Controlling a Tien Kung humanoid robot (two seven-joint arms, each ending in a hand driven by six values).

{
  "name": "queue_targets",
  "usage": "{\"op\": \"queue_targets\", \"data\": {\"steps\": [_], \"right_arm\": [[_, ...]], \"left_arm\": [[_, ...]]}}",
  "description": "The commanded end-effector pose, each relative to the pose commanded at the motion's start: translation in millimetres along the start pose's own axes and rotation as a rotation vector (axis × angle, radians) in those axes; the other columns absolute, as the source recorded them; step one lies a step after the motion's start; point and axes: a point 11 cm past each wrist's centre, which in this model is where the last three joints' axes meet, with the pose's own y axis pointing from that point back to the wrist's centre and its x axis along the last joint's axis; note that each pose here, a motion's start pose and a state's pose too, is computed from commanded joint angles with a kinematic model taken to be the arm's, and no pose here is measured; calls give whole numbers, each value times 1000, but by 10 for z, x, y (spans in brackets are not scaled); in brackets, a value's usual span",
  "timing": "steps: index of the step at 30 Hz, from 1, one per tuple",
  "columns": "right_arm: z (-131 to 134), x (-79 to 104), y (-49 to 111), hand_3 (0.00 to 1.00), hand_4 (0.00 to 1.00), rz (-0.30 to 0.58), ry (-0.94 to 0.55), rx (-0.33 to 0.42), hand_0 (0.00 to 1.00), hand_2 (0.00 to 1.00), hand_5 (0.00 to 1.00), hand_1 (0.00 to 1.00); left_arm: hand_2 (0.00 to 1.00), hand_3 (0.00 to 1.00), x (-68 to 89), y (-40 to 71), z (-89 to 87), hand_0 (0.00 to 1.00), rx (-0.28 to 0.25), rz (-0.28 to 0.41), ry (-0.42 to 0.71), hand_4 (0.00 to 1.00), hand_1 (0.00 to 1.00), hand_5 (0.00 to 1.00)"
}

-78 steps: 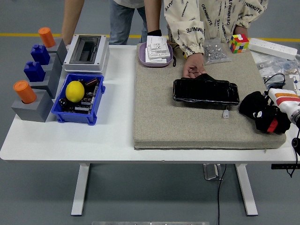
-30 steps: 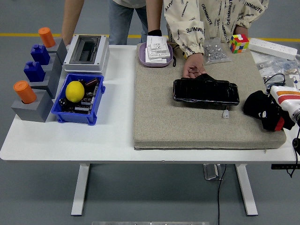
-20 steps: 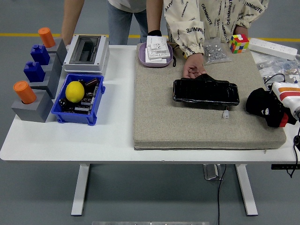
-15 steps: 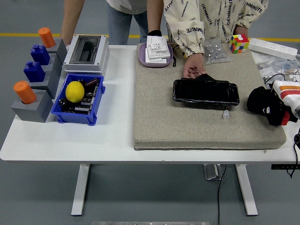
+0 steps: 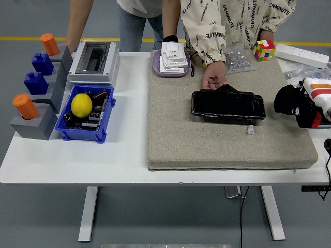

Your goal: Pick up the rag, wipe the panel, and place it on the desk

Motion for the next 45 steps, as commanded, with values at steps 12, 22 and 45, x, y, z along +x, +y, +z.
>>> {"op": "queue_targets", "data": {"steps": [12,22,45], "right_arm": [[-103,26,12,426,982,9,-18,10,170,443,107,344],[-182,34,13,425,979,10,-11,19,172,442,103,345],[-561,172,-16,424,973,55,-9,75,168,440,88,339]], "left_arm": [[734,563,36,-2,-43,643,10,7,-3,595,691,466],[732,563,58,-3,-60,643,12,11,-9,594,691,466],[734,563,86,-4,-99,643,19,17,-9,595,691,467]]}}
